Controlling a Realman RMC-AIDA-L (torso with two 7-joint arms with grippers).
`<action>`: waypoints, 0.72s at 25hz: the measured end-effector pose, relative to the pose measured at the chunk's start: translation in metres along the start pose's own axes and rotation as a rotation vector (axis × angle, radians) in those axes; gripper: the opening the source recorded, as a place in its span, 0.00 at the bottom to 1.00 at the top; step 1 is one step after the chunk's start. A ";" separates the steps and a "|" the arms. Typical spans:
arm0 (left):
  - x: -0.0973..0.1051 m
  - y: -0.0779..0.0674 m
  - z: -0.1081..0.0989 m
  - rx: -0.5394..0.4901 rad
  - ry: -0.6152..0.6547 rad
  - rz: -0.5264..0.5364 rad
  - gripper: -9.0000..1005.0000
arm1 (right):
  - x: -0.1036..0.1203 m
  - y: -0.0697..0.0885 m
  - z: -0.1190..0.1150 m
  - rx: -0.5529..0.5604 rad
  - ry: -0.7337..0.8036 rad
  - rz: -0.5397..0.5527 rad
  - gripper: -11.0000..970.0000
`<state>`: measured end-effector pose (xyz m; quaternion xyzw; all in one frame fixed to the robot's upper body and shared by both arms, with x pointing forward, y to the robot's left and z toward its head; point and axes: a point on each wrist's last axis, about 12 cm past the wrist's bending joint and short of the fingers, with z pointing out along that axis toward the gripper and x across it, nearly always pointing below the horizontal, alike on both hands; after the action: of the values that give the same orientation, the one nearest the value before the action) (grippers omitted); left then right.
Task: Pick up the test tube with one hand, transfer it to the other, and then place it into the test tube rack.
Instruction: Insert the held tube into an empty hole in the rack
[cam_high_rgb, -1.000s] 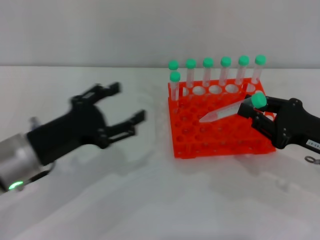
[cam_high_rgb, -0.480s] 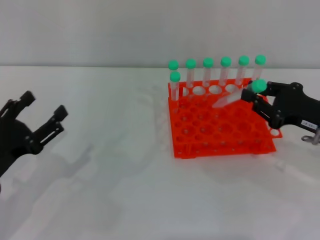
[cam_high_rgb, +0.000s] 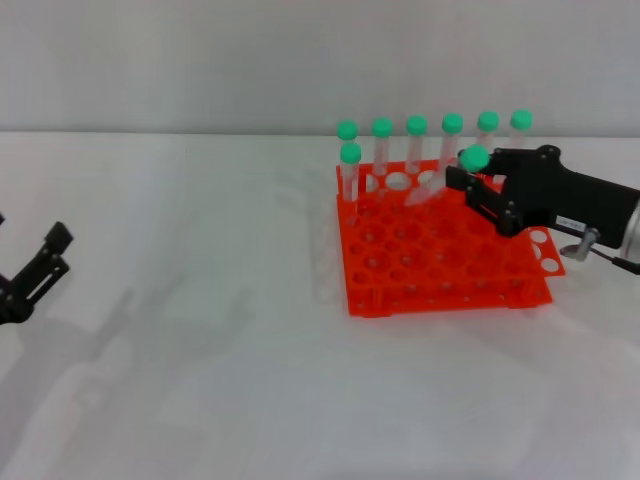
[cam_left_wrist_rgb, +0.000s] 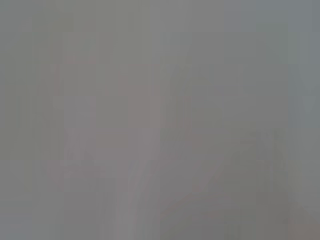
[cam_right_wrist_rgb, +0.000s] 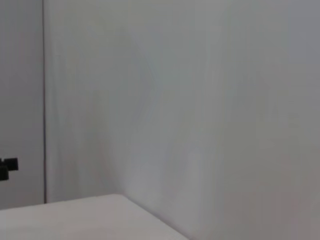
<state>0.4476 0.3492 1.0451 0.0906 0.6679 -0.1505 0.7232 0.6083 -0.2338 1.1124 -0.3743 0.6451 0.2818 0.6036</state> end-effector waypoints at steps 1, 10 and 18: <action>0.001 0.002 -0.003 -0.017 -0.002 0.000 0.86 | -0.001 0.000 0.003 -0.005 0.005 -0.007 0.25; 0.006 0.007 -0.011 -0.076 0.000 -0.013 0.86 | -0.009 0.000 0.028 -0.020 0.050 -0.051 0.26; 0.007 0.007 -0.011 -0.079 0.001 -0.015 0.86 | -0.015 -0.001 0.047 -0.008 0.089 -0.066 0.26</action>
<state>0.4404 0.3588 1.0371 0.0569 0.6745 -0.1295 0.7246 0.6359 -0.1944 1.1219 -0.4098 0.6575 0.2474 0.5819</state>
